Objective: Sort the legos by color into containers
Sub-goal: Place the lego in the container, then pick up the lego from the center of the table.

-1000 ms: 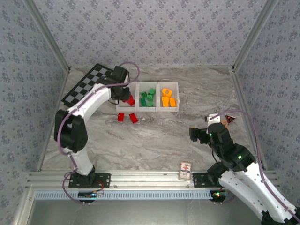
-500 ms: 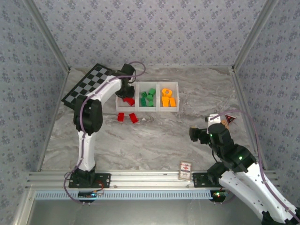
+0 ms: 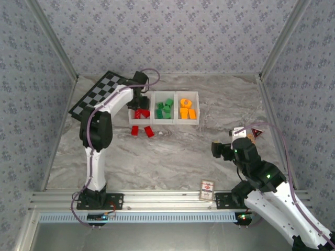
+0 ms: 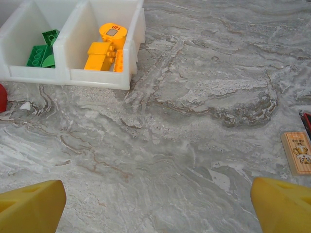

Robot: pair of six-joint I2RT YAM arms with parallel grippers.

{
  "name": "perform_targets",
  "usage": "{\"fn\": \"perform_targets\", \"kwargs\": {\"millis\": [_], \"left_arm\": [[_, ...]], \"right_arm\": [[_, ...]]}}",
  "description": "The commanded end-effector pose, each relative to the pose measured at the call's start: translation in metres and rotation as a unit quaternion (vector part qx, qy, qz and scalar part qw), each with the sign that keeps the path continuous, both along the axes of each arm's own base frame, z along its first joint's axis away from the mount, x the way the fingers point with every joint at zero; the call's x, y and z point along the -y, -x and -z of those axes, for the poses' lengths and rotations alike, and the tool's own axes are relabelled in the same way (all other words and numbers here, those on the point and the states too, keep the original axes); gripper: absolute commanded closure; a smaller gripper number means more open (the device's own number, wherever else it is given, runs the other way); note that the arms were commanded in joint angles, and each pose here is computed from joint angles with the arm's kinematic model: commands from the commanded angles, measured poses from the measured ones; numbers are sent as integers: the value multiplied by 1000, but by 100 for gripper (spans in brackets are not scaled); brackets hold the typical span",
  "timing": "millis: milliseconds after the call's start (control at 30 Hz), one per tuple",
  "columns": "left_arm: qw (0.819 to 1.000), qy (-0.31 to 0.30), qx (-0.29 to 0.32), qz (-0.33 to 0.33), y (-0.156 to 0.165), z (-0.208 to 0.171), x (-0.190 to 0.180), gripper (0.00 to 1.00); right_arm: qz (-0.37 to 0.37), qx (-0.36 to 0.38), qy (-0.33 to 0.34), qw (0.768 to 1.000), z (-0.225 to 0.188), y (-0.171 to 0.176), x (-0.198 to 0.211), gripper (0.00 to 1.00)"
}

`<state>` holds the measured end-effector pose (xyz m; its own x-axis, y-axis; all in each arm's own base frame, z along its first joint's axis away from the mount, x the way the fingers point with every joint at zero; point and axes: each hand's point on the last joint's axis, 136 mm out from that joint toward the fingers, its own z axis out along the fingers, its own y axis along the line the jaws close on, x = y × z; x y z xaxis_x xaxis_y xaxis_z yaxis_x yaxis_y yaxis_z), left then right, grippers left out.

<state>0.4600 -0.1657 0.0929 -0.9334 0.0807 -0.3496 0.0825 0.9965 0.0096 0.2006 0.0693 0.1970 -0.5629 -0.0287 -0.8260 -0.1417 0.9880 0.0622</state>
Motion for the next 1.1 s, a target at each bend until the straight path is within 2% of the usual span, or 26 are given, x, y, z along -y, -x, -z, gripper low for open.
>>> {"fn": "perform_targets", "kwargs": {"millis": [0, 300, 533, 633, 667, 700, 900, 933, 1067], "left_arm": [[999, 17, 39, 4, 9, -38, -5, 38], [995, 54, 84, -2, 64, -59, -22, 28], [996, 67, 54, -5, 104, -28, -29, 20], [997, 62, 37, -4, 110, -10, -31, 18], [998, 60, 29, -4, 111, -5, -31, 10], [998, 58, 22, -3, 112, 1, -31, 9], [999, 49, 1, 2, 111, 28, -28, 6], [999, 47, -4, 2, 111, 33, -28, 2], [999, 41, -15, 2, 108, 50, -26, 4]], "right_arm": [[3, -4, 4, 1000, 4, 2, 2, 0], [2, -5, 4, 1000, 5, 1, 1, 0], [1, -9, 5, 1000, 6, 0, 0, 0], [1, -11, 7, 1000, 7, 0, 0, 0], [1, -11, 6, 1000, 7, 0, 0, 0], [1, -12, 7, 1000, 8, 0, 0, 0], [1, -12, 8, 1000, 8, 0, 0, 0], [2, -13, 8, 1000, 8, 0, 1, 0], [3, -12, 9, 1000, 8, 0, 1, 0]]}}
